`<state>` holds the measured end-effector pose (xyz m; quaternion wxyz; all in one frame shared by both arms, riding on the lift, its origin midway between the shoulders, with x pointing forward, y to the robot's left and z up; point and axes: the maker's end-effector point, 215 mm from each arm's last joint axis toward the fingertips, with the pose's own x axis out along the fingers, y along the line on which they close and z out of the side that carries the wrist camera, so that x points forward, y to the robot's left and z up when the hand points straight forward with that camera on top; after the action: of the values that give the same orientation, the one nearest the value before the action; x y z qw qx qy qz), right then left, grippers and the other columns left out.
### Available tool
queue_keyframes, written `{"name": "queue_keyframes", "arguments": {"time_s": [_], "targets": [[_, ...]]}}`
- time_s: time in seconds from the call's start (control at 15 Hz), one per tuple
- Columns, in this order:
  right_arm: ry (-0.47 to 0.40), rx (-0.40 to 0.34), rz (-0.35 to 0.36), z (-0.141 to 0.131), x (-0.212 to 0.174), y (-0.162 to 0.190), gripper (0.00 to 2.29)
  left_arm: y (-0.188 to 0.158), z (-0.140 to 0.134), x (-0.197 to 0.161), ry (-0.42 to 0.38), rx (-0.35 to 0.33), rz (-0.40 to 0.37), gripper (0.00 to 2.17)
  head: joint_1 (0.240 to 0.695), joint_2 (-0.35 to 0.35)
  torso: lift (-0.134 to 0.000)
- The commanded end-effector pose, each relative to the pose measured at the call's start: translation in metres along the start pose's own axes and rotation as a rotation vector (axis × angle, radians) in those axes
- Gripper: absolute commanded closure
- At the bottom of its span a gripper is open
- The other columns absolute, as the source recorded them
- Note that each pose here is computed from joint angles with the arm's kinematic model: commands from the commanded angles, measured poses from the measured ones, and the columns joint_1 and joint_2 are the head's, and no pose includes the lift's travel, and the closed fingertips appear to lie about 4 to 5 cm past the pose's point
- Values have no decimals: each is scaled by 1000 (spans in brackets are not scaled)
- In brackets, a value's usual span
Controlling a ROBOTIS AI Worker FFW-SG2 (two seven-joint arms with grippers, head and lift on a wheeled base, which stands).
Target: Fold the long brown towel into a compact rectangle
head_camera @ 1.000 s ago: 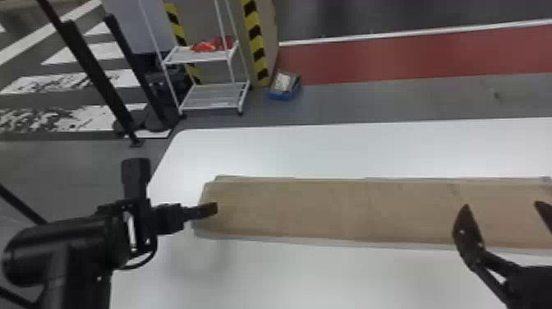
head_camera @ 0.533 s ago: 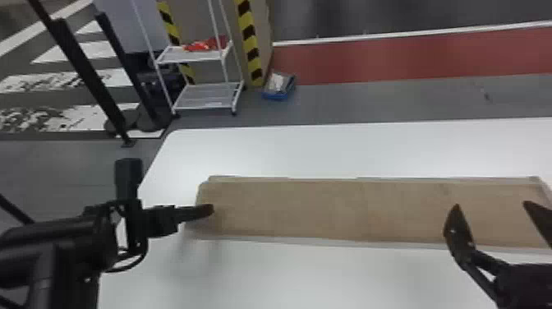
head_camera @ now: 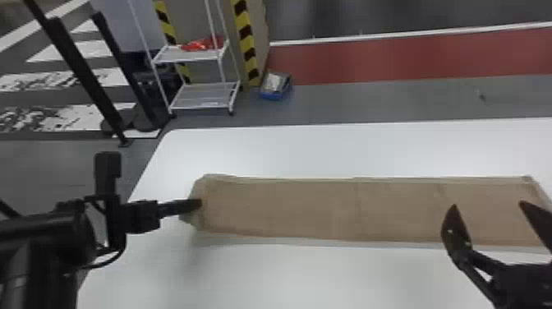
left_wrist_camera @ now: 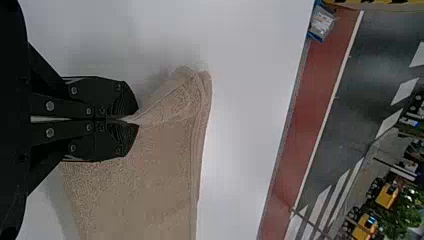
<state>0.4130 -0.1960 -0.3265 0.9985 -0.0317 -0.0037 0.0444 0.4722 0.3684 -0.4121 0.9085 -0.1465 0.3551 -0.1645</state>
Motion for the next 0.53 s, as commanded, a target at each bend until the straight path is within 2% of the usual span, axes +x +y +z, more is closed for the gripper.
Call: {"name": "queue_keyframes", "arguments": {"time_s": [0.0,0.2,0.33,0.47], "targets": [[1,0,-1,-1,0,-1,97,19,25,-23,-35,14,13,2142,695,213,-125],[3,0,-1,-2,0,-1,97,54,56,-57,-84,11,65,2142,695,244,-125],[1,-1,-2,-2,0,-1,97,68,73,-75,-114,7,85,2142,695,292,-125],[0,-2,-4,-2,0,-2,97,55,58,-81,-68,-114,59,2142,695,317,-125]]}}
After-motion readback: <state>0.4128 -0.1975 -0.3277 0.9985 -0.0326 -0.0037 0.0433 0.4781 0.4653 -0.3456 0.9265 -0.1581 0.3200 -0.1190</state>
